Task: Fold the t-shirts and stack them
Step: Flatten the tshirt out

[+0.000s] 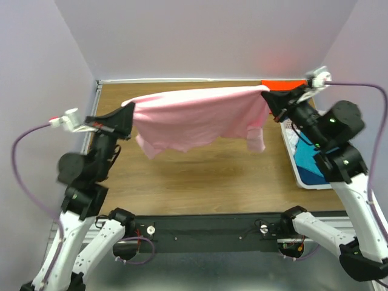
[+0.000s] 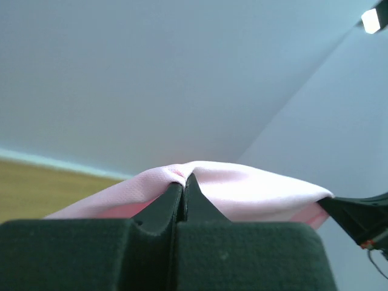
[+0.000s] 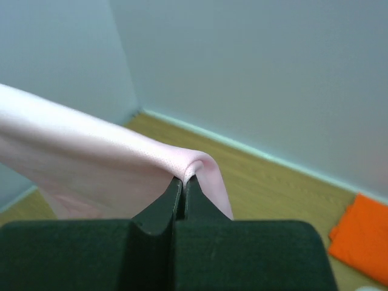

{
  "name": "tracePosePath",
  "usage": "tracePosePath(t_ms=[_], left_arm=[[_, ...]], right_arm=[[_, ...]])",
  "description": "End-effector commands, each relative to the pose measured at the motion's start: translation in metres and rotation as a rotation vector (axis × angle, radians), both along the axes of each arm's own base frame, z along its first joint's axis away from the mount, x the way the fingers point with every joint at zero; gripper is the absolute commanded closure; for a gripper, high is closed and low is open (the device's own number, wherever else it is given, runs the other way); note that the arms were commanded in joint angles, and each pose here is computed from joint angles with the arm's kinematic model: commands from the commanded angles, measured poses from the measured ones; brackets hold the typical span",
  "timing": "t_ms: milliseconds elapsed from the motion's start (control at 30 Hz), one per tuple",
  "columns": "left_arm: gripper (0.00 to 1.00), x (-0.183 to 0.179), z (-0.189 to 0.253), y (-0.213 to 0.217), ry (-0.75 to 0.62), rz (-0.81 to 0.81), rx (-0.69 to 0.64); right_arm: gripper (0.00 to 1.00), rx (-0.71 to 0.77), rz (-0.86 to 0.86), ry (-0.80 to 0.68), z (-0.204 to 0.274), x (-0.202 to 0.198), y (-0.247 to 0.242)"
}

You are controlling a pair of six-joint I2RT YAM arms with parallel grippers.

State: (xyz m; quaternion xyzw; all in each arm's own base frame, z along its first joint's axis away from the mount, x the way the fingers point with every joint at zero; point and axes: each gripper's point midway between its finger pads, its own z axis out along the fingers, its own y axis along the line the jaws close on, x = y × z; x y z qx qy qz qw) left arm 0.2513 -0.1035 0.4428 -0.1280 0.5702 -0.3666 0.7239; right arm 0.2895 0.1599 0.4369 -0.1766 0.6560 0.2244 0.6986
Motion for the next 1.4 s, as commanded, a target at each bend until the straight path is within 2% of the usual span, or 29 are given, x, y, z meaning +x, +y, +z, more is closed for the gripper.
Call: tracePosePath(t_ms=[0, 167, 300, 367, 500, 533, 600, 633, 667, 700, 733, 767, 800, 833, 867, 900, 1033, 1200, 1367], left_arm=[[1.0, -0.062, 0.065, 0.01, -0.215, -0.058, 0.0], [1.0, -0.132, 0.111, 0.026, -0.405, -0.1, -0.024], [1.0, -0.148, 0.12, 0.03, -0.449, -0.107, -0.023], [1.0, -0.135, 0.116, 0.032, -0.415, -0.077, -0.028], [1.0, -0.073, 0.084, 0.04, -0.242, 0.073, -0.038], [1.0, -0.038, 0.059, 0.044, -0.126, 0.154, -0.026], [1.0, 0.006, 0.016, 0.046, 0.027, 0.252, 0.013], [1.0, 0.027, -0.012, 0.049, 0.126, 0.309, 0.039], [0.92, 0.064, -0.059, 0.055, 0.275, 0.416, 0.095], [0.76, 0.081, -0.086, 0.056, 0.354, 0.455, 0.128], [0.31, 0.109, -0.143, 0.05, 0.515, 0.47, 0.218], [0.13, 0.12, -0.167, 0.049, 0.585, 0.46, 0.253], [0.02, 0.13, -0.191, 0.054, 0.654, 0.47, 0.272], [0.02, 0.139, -0.23, 0.052, 0.76, 0.474, 0.3], [0.02, 0.142, -0.244, 0.053, 0.794, 0.474, 0.315], [0.02, 0.144, -0.252, 0.055, 0.813, 0.481, 0.317], [0.02, 0.148, -0.257, 0.048, 0.79, 0.44, 0.305], [0.02, 0.138, -0.266, 0.042, 0.789, 0.395, 0.293], [0.02, 0.133, -0.293, 0.014, 0.808, 0.224, 0.293]], right_arm=[[0.99, 0.095, 0.184, -0.124, 0.074, -0.071, 0.005], [0.99, 0.152, 0.352, -0.239, 0.128, -0.138, 0.005], [0.99, 0.179, 0.35, -0.244, 0.137, -0.145, 0.001], [0.99, 0.186, 0.319, -0.209, 0.13, -0.131, 0.002], [0.98, 0.196, 0.169, -0.059, 0.09, -0.071, 0.004], [0.98, 0.2, 0.087, -0.017, 0.076, -0.049, -0.001], [0.95, 0.156, -0.013, 0.134, 0.019, 0.002, 0.006], [0.93, 0.137, -0.124, 0.186, -0.006, 0.026, -0.004], [0.9, 0.102, -0.202, 0.253, -0.04, 0.045, -0.009], [0.84, 0.046, -0.279, 0.351, -0.087, 0.072, -0.009], [0.8, 0.008, -0.382, 0.397, -0.114, 0.087, -0.021], [0.73, -0.027, -0.417, 0.452, -0.142, 0.097, -0.023], [0.39, -0.08, -0.439, 0.544, -0.187, 0.107, -0.022], [0.18, -0.098, -0.428, 0.596, -0.209, 0.111, -0.019], [0.0, -0.111, -0.428, 0.63, -0.223, 0.114, -0.019], [0.0, -0.132, -0.443, 0.675, -0.244, 0.118, -0.019], [0.0, -0.166, -0.461, 0.723, -0.27, 0.121, -0.021], [0.0, -0.195, -0.378, 0.77, -0.293, 0.116, -0.009], [0.0, -0.214, -0.346, 0.831, -0.321, 0.114, -0.003]])
